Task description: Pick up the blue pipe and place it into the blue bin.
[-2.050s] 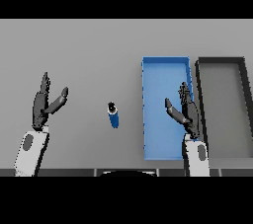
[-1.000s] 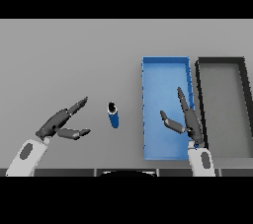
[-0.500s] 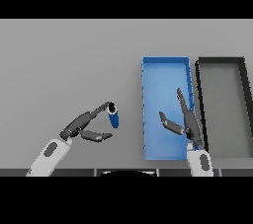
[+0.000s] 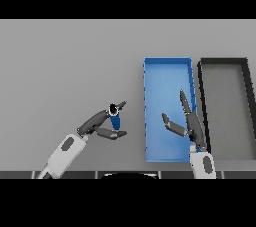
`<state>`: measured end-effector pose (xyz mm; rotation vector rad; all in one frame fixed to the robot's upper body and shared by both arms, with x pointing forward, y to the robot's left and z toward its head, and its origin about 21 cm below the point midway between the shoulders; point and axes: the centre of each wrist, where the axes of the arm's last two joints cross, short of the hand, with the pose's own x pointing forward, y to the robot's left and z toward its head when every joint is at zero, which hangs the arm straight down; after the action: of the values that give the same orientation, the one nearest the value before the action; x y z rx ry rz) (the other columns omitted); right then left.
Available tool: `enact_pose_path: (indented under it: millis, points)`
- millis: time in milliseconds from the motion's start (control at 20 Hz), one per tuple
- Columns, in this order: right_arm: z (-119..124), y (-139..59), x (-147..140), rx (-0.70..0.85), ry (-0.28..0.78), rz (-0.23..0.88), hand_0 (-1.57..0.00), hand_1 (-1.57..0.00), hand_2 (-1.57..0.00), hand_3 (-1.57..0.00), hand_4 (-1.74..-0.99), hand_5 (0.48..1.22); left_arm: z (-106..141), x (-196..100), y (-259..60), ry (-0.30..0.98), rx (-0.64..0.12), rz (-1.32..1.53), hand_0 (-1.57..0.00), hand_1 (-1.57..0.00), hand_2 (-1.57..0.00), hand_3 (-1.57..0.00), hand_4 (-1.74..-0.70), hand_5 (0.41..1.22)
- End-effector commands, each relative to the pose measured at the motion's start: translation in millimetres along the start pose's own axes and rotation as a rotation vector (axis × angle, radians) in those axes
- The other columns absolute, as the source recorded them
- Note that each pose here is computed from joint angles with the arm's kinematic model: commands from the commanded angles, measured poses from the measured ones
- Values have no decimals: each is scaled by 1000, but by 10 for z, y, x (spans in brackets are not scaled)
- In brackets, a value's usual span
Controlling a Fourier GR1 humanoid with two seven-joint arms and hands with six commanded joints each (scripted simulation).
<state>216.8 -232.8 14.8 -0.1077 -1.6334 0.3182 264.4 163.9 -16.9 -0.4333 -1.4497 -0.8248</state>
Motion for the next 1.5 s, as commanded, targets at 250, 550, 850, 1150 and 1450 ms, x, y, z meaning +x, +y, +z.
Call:
enact_pose_path:
  millis: [250, 550, 850, 1150, 1450]
  points:
    - [38, -14, -2, -11, 4, -8, 1, 1, 1, 1, -1198, 605, -166, -23, -93, -24, 36, 72, -100, -265, -357, -215, -1317, 651]
    - [7, -25, -15, -6, -3, -7, 1, 1, 1, 1, -1198, 604, -192, -28, -250, -56, 9, 90, -1134, -1205, -1228, -1174, -1600, 1072]
    - [8, -20, -19, 1, -5, -8, 1, 1, 1, 1, -1189, 603, -240, 139, -313, -173, 56, 89, -1456, -1475, -1481, -1406, -1702, 1182]
    - [21, -43, -54, -15, 4, 17, 1, 1, 1, 1, -1164, 602, -321, 564, -333, -296, 33, 87, -1541, -1546, -1547, -1469, -1731, 1211]
    - [42, -53, -53, -15, -33, 27, 1, 1, 1, 1, -1133, 606, -330, 759, -354, -266, 4, 48, -1563, -1564, -1565, -1495, -1738, 1218]
